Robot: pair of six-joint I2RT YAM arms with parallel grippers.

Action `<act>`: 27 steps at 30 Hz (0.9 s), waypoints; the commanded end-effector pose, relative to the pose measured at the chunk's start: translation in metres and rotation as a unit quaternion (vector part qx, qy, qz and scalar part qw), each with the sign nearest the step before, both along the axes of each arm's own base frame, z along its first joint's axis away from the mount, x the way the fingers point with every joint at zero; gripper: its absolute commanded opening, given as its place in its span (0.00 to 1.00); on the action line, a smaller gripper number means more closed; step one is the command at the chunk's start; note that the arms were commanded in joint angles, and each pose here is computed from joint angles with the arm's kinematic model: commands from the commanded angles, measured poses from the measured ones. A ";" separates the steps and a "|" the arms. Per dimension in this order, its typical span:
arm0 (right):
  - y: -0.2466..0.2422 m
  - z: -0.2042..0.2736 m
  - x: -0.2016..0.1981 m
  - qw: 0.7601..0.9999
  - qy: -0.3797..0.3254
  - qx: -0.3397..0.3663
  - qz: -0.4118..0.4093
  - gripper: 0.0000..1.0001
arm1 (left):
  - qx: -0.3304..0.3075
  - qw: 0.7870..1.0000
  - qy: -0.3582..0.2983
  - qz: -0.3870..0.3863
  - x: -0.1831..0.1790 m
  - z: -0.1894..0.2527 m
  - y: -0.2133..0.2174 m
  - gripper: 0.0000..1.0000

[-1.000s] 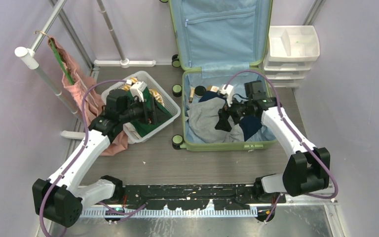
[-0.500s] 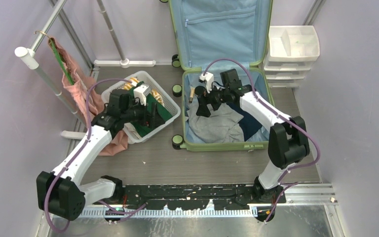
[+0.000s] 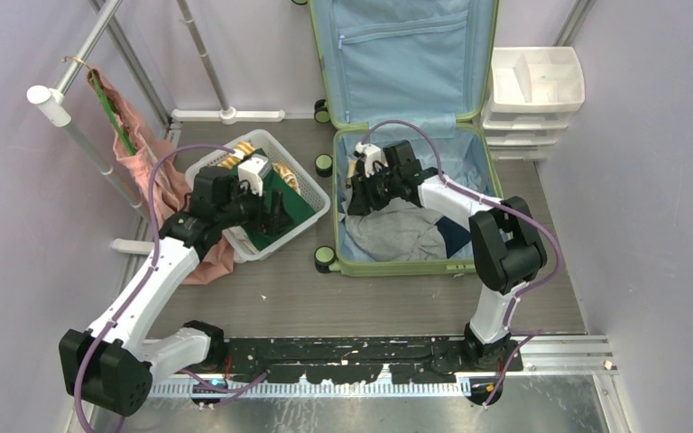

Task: Open, take out, and arrange the luggage
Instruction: Pick up the clothes from the luggage.

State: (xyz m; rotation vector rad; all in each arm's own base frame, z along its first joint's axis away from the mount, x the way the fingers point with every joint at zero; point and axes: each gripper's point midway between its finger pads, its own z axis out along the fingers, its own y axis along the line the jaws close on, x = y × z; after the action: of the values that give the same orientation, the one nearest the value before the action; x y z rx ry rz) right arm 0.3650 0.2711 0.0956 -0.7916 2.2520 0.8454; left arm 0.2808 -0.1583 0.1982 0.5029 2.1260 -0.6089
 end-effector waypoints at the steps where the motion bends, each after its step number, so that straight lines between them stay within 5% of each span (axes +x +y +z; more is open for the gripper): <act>1: 0.012 0.011 0.006 1.000 -0.015 0.021 -0.003 0.56 | 0.009 1.000 -0.025 0.004 0.005 0.010 0.004 0.80; 20: 0.033 -0.023 0.003 0.998 0.041 0.012 -0.055 0.60 | 0.006 1.000 -0.024 0.005 0.004 0.010 0.004 0.79; 24: 0.025 -0.032 0.007 0.996 0.040 -0.009 -0.073 0.52 | 0.007 1.000 -0.023 0.006 0.004 0.010 0.004 0.79; 27: 0.024 -0.030 0.008 0.996 0.037 -0.010 -0.077 0.36 | 0.007 1.000 -0.025 0.006 0.004 0.010 0.005 0.79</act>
State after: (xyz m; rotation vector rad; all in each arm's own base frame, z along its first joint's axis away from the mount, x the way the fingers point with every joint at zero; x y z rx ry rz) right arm 0.3665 0.2913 0.0601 -0.6225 2.3758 0.8155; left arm 0.2806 -0.1553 0.1958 0.5091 2.1341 -0.5867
